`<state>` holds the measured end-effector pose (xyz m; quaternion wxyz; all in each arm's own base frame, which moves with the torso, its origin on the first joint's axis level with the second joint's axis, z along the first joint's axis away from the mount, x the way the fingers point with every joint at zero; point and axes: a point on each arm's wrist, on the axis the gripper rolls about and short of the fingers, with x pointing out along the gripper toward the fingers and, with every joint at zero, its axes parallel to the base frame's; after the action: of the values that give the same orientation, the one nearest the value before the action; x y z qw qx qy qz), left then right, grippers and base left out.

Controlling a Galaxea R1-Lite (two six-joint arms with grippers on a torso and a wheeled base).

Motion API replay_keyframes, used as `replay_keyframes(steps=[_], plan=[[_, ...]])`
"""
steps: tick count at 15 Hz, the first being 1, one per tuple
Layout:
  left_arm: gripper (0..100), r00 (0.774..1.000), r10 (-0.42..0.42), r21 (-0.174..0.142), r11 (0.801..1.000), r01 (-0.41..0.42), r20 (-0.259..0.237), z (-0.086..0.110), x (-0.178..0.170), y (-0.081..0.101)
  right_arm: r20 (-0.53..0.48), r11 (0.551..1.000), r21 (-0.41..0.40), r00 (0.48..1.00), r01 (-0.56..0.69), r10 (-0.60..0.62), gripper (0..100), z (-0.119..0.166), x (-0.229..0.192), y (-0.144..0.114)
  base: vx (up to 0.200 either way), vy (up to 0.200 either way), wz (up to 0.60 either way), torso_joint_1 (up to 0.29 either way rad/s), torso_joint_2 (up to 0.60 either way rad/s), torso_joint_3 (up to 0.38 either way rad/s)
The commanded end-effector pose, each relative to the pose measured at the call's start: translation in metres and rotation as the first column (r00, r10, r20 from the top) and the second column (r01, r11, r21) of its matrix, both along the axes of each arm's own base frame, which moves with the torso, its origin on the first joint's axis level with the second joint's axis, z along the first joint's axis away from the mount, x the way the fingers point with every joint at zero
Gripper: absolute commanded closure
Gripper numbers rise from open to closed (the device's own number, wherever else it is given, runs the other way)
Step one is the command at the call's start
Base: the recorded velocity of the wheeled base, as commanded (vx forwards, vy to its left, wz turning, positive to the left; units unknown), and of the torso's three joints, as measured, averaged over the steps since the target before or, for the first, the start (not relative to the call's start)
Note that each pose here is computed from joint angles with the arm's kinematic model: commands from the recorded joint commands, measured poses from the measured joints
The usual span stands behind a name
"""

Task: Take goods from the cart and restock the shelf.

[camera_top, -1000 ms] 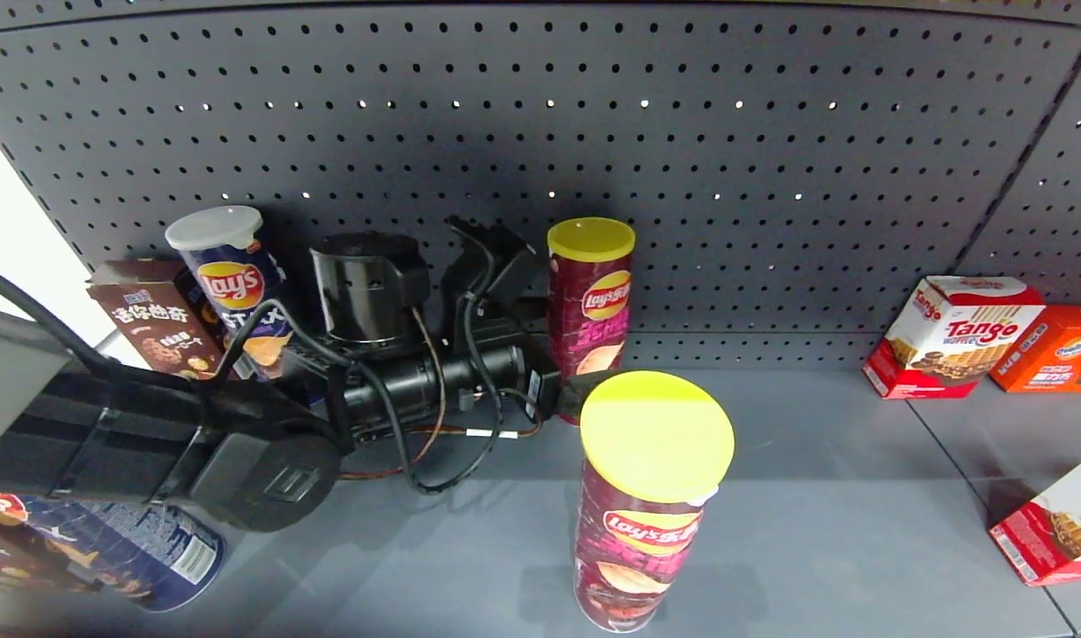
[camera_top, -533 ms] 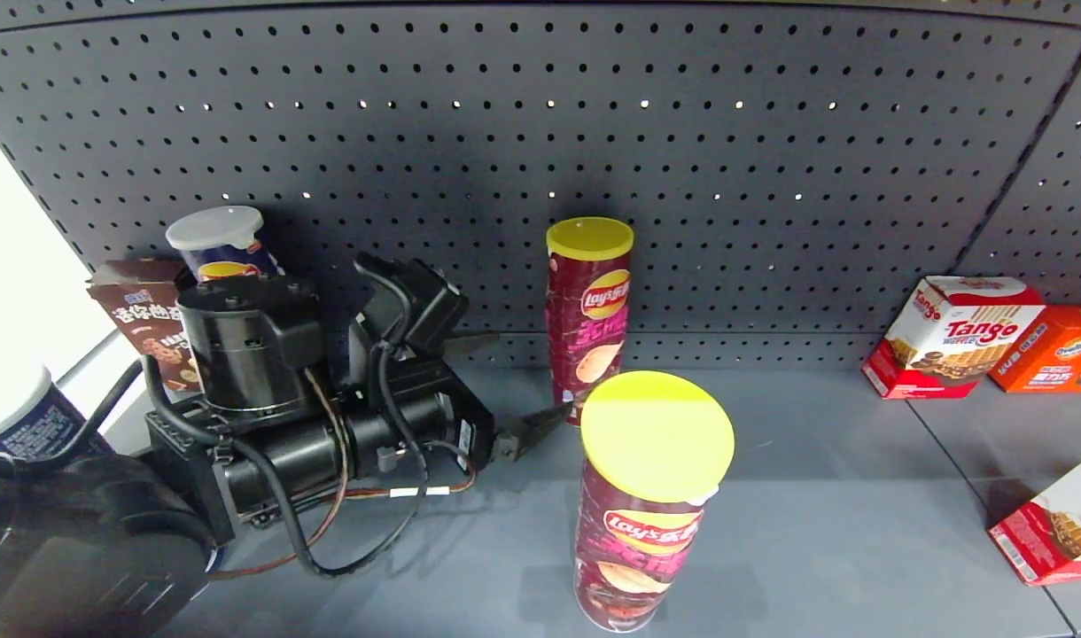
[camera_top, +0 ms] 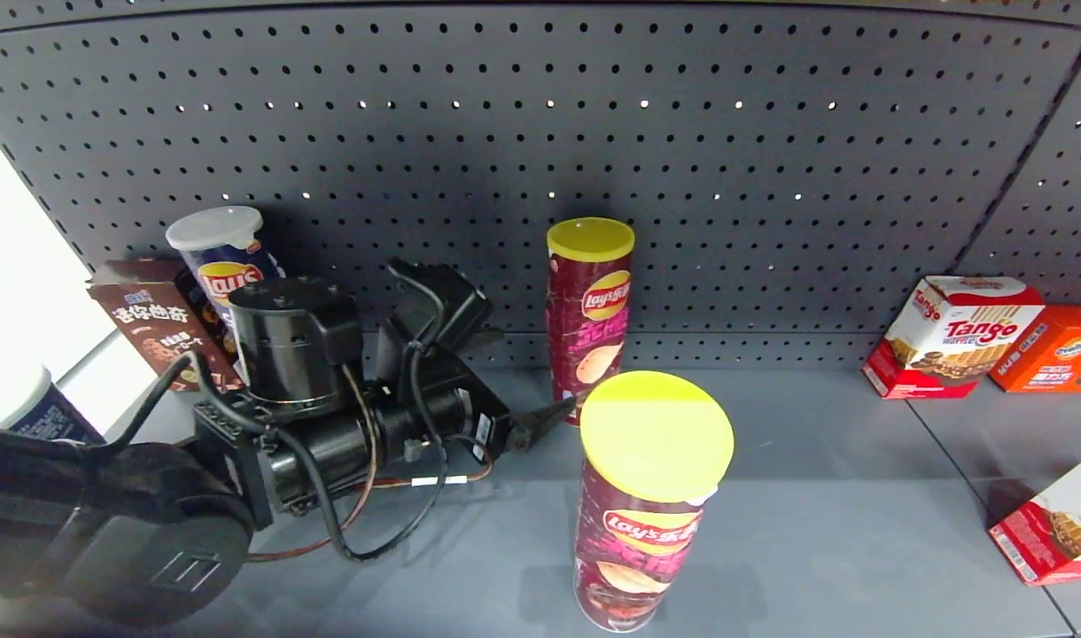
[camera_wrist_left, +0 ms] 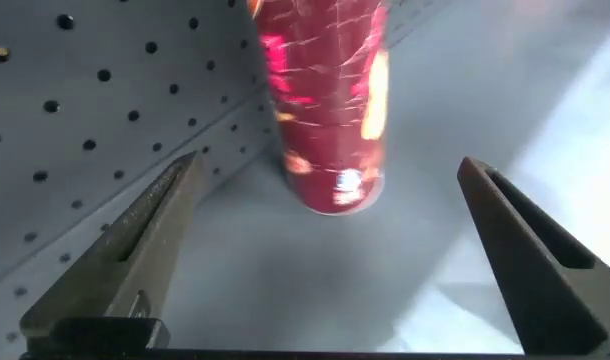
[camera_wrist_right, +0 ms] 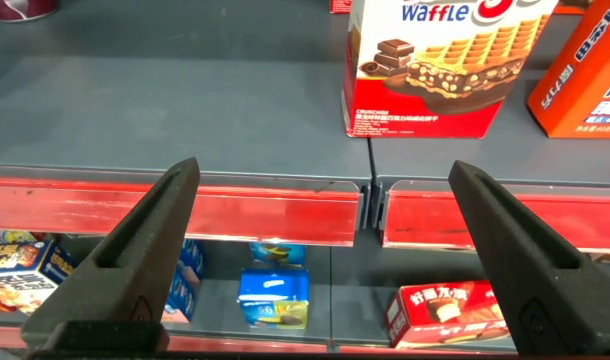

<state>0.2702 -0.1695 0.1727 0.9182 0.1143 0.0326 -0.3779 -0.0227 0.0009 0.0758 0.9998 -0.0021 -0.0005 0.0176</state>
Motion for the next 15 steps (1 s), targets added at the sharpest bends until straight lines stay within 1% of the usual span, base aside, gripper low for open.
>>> replay_keyframes(steps=[1, 6, 8, 11, 15], plan=[[0, 1.000, 0.019, 0.035, 0.999, -0.019, -0.019, -0.016, 0.018, -0.011, 0.001, 1.000, 0.000, 1.000, -0.002, 0.002, 0, 0.000, 0.000, 0.000, 0.000, 0.000, 0.00, 0.000, 0.00, 0.000], [0, 0.997, 0.083, 0.032, 0.996, -0.083, -0.002, -0.019, 0.041, -0.022, 0.001, 1.000, 0.000, 1.000, -0.002, 0.002, 0, 0.000, 0.000, 0.000, 0.000, 0.000, 0.00, 0.000, 0.00, 0.000], [0, 0.995, 0.102, 0.030, 0.994, -0.102, 0.000, -0.019, 0.043, -0.021, 0.001, 1.000, 0.000, 1.000, 0.000, 0.000, 0, 0.000, 0.000, 0.000, 0.000, 0.000, 0.00, 0.000, 0.00, 0.000], [0, 0.994, 0.107, 0.022, 0.994, -0.107, -0.011, -0.020, 0.043, -0.019, 0.001, 1.000, 0.000, 1.000, 0.000, 0.000, 0, 0.000, 0.000, 0.000, 0.000, 0.000, 0.00, 0.000, 0.00, 0.000], [0, 0.993, 0.121, 0.020, 0.992, -0.121, -0.011, -0.019, 0.044, -0.014, 0.001, 1.000, 0.000, 1.000, 0.000, 0.000, 0, 0.000, 0.000, 0.000, 0.000, 0.000, 0.00, 0.000, 0.00, 0.000]])
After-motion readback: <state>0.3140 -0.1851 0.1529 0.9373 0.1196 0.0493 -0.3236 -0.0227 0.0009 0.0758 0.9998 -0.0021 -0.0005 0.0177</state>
